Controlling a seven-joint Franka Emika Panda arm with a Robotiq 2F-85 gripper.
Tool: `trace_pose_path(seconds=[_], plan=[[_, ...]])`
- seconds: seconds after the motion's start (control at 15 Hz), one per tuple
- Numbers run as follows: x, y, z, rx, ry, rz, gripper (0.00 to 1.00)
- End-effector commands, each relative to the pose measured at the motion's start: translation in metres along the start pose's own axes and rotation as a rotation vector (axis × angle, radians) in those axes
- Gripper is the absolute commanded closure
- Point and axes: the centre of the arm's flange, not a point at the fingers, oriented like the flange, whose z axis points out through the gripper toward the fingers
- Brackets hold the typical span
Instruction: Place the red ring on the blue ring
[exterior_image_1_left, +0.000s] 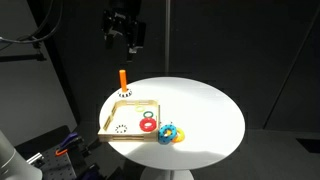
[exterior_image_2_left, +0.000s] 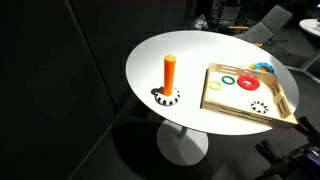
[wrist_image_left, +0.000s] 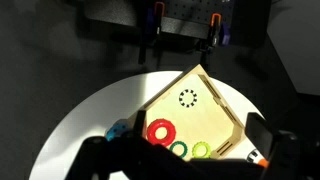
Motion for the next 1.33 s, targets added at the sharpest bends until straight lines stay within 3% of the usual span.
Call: trace_pose_path(seconds=[0.0,0.53,0.93,1.27], plan=[[0.0,0.0,0.0,0.0,0.001,0.0,0.0],[0.018,-0.001,0.007,0.0,-0.011,0.0,0.0],[0.069,-0.014,0.04,-0.013,-0.033,-0.023,0.0],[0.113,-0.037,0.083,-0.086,-0.044,-0.034,0.0]])
